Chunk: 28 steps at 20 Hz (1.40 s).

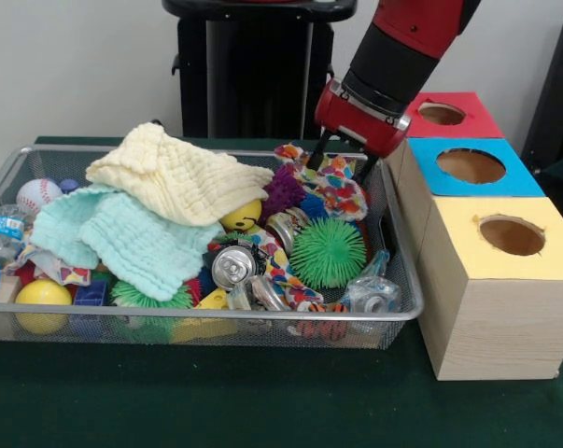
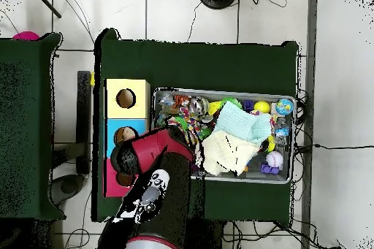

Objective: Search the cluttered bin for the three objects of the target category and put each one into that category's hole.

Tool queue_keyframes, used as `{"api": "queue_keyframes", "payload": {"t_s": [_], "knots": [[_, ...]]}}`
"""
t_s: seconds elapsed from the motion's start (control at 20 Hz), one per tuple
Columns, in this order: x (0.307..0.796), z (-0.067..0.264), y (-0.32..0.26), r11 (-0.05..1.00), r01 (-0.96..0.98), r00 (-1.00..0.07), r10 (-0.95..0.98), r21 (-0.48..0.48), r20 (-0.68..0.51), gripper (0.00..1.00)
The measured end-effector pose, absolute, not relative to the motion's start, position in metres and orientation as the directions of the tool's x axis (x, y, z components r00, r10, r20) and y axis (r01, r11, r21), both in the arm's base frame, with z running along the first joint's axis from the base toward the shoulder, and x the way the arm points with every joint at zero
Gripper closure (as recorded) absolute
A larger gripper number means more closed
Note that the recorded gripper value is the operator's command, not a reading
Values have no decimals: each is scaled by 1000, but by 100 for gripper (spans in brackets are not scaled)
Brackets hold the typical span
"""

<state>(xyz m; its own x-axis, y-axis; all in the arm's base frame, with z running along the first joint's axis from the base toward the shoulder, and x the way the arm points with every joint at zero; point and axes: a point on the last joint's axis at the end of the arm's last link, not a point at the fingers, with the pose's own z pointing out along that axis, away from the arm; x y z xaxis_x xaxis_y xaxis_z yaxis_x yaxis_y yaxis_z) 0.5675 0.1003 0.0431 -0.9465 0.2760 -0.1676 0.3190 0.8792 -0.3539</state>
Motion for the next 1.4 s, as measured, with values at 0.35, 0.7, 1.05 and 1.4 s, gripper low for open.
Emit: {"api": "queue_keyframes", "payload": {"t_s": [0.35, 0.7, 1.05, 1.4], "knots": [[566, 40, 98, 877, 320, -947, 279, -358, -162, 0], [566, 40, 98, 877, 320, -946, 280, -358, -162, 0], [567, 40, 97, 876, 326, -944, 286, -355, -162, 0], [586, 60, 102, 865, 422, -905, 386, -270, -178, 0]]}}
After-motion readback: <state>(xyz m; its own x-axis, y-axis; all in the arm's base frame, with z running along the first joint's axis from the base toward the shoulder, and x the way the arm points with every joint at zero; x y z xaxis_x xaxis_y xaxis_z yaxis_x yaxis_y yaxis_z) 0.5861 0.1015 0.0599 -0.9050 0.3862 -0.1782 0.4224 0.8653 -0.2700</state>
